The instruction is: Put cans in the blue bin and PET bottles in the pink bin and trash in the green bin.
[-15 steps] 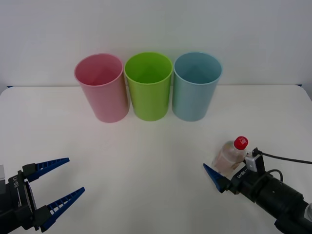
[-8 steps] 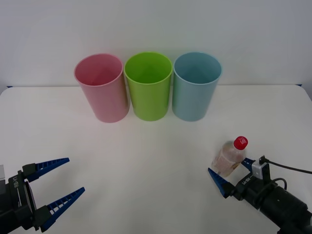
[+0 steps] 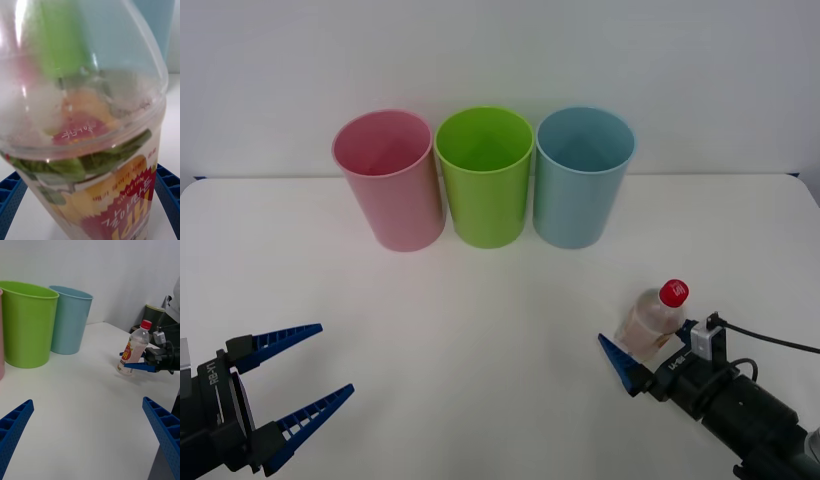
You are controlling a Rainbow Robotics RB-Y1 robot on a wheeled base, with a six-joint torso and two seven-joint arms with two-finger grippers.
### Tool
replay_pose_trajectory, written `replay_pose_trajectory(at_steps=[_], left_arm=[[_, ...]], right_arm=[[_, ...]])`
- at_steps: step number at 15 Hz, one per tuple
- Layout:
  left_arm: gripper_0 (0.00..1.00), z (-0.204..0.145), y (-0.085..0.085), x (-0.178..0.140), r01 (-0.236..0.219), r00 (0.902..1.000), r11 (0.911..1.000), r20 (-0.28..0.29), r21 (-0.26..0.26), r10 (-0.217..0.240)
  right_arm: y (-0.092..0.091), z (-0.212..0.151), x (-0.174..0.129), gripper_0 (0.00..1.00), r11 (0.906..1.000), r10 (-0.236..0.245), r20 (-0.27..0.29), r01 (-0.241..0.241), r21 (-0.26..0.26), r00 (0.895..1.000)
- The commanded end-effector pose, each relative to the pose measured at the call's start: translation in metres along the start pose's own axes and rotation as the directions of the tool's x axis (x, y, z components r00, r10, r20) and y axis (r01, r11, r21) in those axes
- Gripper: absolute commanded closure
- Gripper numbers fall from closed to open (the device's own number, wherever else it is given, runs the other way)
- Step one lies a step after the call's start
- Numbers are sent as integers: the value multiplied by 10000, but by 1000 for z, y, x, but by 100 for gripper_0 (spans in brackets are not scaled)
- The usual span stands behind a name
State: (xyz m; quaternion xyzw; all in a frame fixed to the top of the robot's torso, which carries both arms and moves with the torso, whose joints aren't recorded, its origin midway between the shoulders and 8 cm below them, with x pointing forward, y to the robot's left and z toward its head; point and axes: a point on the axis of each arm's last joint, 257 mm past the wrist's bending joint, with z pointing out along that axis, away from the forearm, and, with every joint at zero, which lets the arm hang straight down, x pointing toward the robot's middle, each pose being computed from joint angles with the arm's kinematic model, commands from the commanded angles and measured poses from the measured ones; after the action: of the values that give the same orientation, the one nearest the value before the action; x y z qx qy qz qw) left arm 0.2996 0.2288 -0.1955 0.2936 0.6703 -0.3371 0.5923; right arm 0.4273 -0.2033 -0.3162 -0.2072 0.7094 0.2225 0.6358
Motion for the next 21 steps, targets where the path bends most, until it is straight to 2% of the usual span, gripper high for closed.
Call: replay_pose_trajectory(at_steps=[1,2,4,6,7,8,9,18,21], left_arm=[[0,0,0,0,0,10000,10000,0,0,0],[0,0,0,0,0,10000,10000,0,0,0],[0,0,0,0,0,10000,10000,0,0,0],[0,0,0,0,0,10000,10000,0,0,0],[0,0,0,0,0,10000,10000,0,0,0],[0,0,0,0,0,10000,10000,0,0,0],[0,0,0,0,0,10000,10000,0,0,0],[0,0,0,0,0,10000,10000,0,0,0],[0,0,0,0,0,10000,10000,0,0,0]], right_arm=[[-1,10,2,0,9993,-63,58,65,-371,10000],[-2,11,2,0,9990,-114,85,117,-436,9999],[-4,8,-2,0,9980,-512,283,522,-359,9983],[-4,7,-5,0,9978,-504,372,519,-404,9980],[-4,5,-7,27,9976,-506,451,526,-452,9977],[-5,4,-10,79,9975,-489,546,515,-478,9973],[-6,1,-14,100,9977,-424,693,459,-501,9967],[1,-3,-16,100,9950,-612,826,673,-743,9947],[10,1,-18,100,9934,-512,903,600,-980,9946]])
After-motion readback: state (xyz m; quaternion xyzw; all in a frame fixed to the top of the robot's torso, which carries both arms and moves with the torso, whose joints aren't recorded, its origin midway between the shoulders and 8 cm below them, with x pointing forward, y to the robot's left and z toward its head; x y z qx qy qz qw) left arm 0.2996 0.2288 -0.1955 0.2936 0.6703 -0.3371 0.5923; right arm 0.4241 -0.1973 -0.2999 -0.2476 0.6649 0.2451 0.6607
